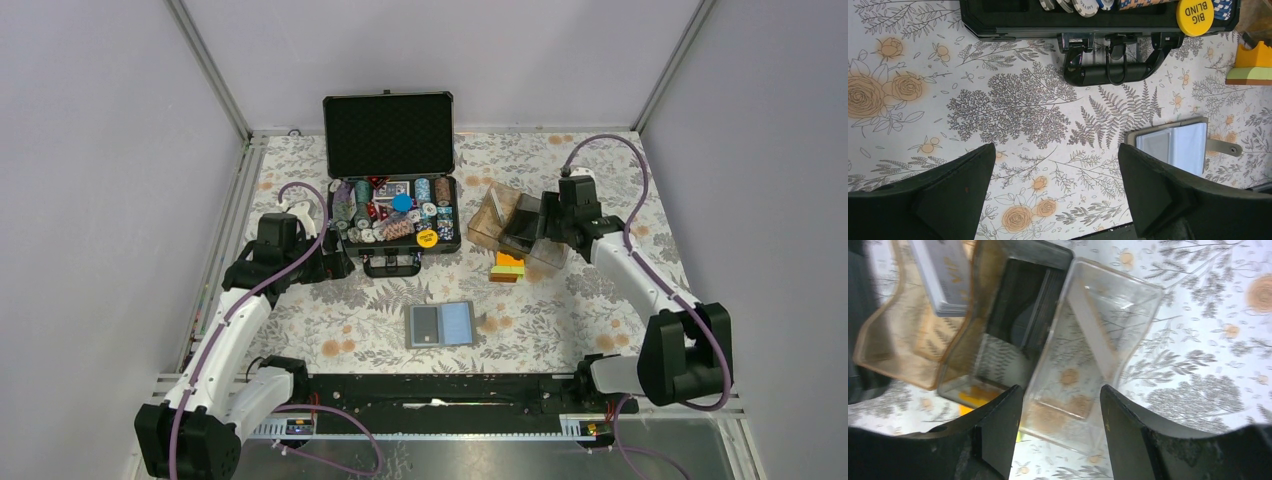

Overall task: Put the credit cards into the card holder
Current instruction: Move the storage box to the center of the board.

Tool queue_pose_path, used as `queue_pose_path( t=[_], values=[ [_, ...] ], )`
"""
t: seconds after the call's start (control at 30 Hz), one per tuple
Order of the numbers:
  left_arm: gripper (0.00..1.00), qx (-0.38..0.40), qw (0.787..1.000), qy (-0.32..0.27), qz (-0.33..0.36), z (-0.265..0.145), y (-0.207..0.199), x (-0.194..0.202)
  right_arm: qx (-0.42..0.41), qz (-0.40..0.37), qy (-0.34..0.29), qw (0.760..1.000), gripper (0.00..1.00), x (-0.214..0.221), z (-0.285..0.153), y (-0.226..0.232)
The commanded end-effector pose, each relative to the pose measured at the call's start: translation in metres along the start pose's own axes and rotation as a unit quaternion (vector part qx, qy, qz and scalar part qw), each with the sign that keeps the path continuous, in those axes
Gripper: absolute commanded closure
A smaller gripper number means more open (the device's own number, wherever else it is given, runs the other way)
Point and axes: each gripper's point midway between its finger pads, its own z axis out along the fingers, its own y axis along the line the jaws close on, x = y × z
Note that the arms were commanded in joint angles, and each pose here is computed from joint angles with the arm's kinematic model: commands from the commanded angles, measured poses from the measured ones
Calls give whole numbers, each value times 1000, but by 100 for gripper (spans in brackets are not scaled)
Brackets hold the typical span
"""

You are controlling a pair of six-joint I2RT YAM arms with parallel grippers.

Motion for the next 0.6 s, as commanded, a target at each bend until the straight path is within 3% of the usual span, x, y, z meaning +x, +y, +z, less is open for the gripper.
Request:
queue_pose_path(
  t=[0.0, 0.23, 0.57],
  values=[
    [1, 26, 999, -34, 12, -4, -10, -16, 88, -79, 7, 993, 35, -7, 2, -33],
    [1, 35, 999, -32, 13, -4, -13, -16, 112, -130, 43, 984, 35, -1, 30, -41],
    [1, 36, 999, -29, 12, -3, -13, -15, 140, -177, 47, 973, 34, -6, 52, -49]
  ],
)
